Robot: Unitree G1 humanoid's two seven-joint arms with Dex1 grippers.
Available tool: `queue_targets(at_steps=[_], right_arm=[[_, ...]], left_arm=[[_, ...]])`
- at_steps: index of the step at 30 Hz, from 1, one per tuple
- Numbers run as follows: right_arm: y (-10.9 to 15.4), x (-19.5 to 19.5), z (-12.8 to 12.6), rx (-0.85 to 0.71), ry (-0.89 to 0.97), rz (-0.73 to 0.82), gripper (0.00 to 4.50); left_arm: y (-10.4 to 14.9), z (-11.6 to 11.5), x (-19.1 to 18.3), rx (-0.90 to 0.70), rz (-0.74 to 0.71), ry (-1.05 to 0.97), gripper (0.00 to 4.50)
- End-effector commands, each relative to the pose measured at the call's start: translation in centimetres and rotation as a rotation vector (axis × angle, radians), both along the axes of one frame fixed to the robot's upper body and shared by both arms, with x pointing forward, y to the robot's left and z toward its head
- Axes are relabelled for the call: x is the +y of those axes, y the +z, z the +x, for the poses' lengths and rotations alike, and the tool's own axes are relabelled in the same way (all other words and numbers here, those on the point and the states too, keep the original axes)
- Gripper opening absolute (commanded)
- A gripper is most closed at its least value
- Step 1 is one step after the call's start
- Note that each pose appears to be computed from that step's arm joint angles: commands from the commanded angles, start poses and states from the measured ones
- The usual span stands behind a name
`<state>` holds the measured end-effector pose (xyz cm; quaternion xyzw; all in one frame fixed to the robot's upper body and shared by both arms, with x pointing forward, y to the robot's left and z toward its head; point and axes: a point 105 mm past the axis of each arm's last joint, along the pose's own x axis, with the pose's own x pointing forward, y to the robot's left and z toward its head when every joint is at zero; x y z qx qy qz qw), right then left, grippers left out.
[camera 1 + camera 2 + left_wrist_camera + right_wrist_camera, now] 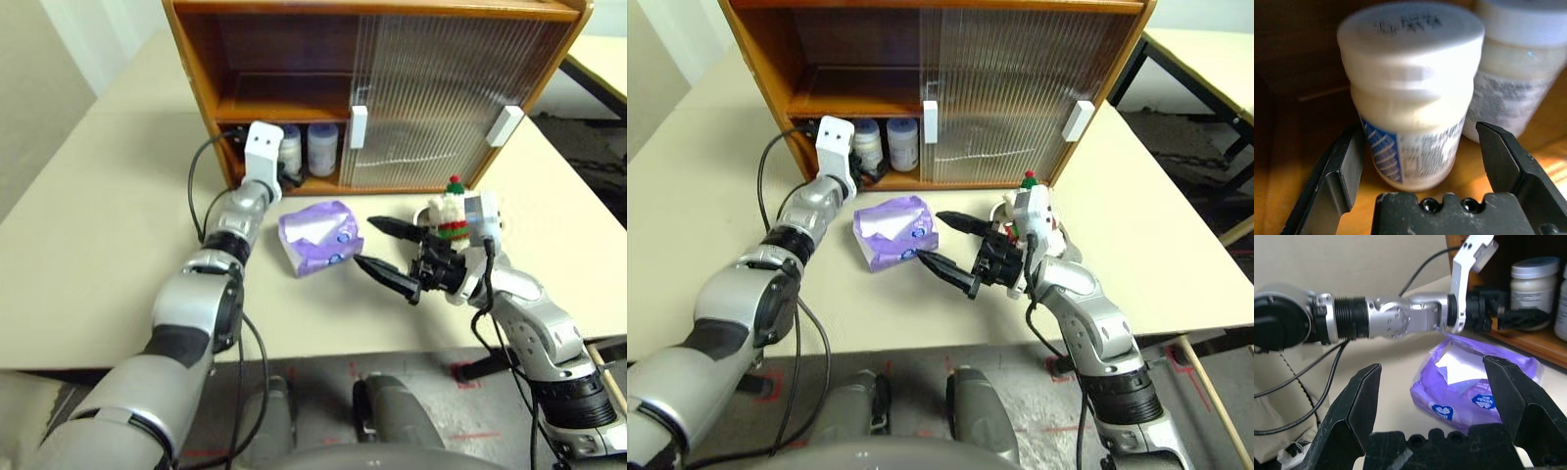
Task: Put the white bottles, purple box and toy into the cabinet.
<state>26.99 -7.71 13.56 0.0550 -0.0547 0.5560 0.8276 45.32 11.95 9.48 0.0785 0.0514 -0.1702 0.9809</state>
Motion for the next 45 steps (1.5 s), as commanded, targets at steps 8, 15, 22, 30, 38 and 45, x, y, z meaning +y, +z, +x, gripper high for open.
queue_targets(at_steps=[8,15,22,30,38,45], right_arm=[[-0.2,0.4,0.6,-0.018,0.043,-0.005,4.50],[0.0,0.2,1.0,-0.036,0.030,-0.008,4.50],[-0.1,0.0,1.2,-0.044,0.014,-0.009,4.50],[-0.2,-0.1,1.5,-0.047,-0.002,-0.004,4.50],[-0.2,-0.3,1.5,-0.053,-0.019,-0.006,4.50],[-0.2,-0.6,1.6,-0.056,-0.031,-0.008,4.50]], left_arm=[[-0.6,-1.5,0.9,-0.025,0.008,-0.028,4.48],[0.5,-2.8,2.5,-0.011,-0.010,-0.060,4.48],[2.0,-5.6,2.7,0.101,-0.203,-0.173,4.48],[0.3,-7.9,0.9,0.291,-0.367,-0.243,4.48],[-3.3,-10.3,0.8,0.481,-0.202,-0.307,4.12],[-3.9,-11.1,0.2,0.549,-0.220,-0.352,1.50]])
